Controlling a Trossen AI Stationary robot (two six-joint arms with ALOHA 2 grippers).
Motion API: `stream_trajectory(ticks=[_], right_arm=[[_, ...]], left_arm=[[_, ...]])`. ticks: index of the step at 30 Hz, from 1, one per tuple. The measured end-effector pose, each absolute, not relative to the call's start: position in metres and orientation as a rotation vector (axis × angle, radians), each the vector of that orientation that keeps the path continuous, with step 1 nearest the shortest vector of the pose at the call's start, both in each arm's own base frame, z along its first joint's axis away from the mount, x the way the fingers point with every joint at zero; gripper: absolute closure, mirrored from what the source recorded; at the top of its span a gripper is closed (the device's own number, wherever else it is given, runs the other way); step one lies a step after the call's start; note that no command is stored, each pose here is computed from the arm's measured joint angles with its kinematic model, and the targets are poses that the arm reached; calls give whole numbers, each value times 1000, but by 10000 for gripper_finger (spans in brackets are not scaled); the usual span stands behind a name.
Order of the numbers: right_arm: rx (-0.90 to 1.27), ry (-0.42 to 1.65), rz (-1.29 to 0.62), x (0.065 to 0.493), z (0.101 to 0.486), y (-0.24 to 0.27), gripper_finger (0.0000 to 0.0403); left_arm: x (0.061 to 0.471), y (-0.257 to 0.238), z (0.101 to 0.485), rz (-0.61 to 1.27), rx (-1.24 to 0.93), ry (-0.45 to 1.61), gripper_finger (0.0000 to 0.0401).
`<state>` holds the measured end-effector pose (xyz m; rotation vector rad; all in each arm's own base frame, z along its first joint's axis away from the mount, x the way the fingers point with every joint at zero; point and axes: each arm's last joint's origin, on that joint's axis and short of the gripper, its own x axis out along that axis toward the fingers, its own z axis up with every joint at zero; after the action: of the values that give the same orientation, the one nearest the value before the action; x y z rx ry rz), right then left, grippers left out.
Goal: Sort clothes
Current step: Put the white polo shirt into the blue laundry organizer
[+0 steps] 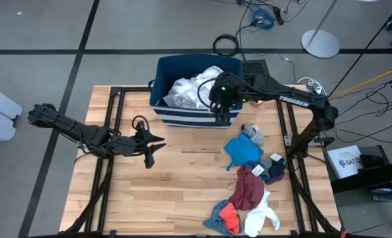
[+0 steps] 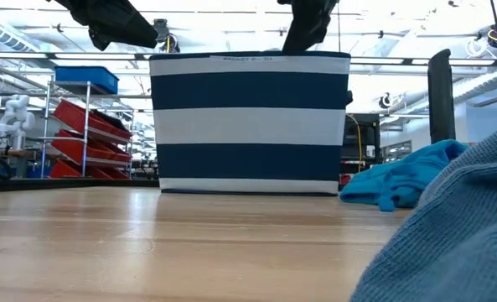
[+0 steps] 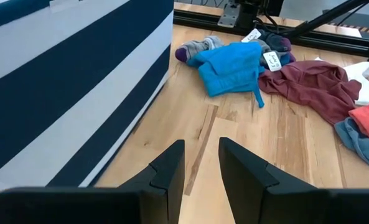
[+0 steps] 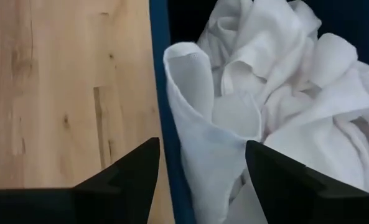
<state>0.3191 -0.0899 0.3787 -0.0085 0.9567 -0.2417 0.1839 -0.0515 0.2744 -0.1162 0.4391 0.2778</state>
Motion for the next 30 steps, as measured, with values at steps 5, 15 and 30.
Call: stream_trajectory(ticks=[5, 15, 30], right_arm=[[-29, 907, -262, 318, 385, -98, 177], [0, 912, -262, 328, 372, -115, 177], [175, 927, -187, 372, 302, -177, 177]], left_arm=[[184, -51, 274, 278, -116, 439, 294], [184, -51, 274, 278, -116, 439, 294], [183, -52, 274, 273, -115, 447, 294]])
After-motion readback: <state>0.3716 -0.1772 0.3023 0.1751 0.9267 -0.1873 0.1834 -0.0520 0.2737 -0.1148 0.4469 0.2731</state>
